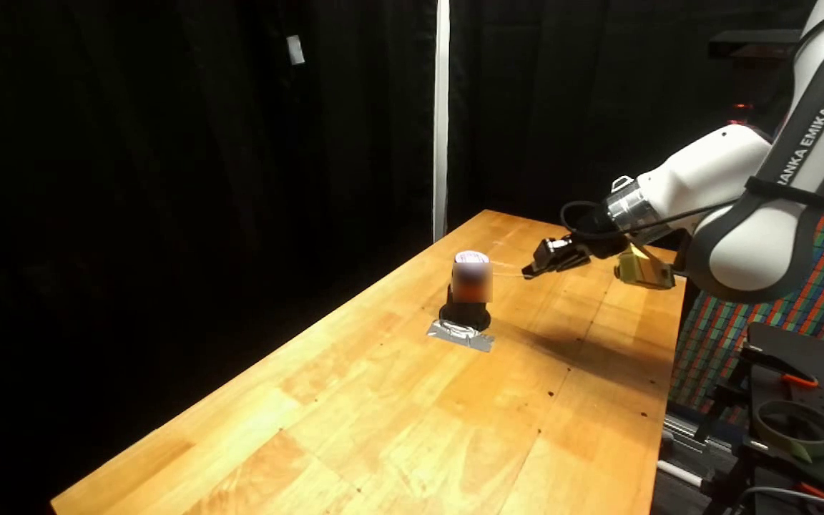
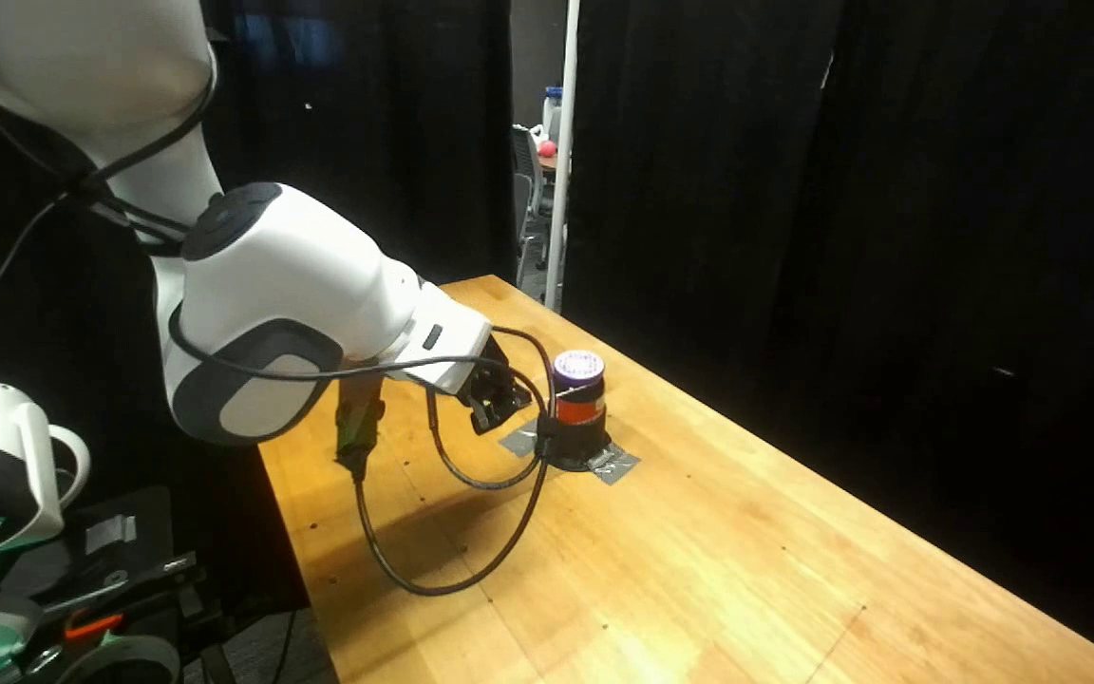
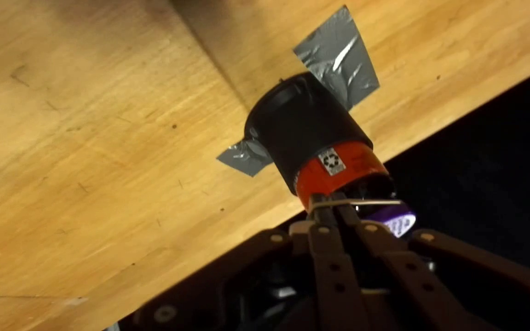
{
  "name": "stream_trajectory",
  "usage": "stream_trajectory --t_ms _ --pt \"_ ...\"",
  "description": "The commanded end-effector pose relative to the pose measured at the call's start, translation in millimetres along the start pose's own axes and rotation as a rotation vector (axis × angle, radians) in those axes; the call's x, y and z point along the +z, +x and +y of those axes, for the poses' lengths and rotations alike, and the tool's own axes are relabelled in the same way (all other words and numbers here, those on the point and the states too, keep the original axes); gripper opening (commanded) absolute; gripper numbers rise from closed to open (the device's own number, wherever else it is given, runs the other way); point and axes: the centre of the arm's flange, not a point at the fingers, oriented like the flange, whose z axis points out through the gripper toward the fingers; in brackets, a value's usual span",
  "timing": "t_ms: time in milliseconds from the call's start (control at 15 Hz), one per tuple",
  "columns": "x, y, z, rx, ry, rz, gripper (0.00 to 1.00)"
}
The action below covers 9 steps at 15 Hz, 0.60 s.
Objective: Put the rubber band on the jar.
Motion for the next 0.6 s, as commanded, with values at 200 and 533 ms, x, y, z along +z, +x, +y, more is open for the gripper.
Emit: stream_trajectory --t_ms 200,533 --pt "-15 -14 35 0.109 0.119 0.313 0.07" --pt "-11 -9 36 0.12 0.085 0.237 0.29"
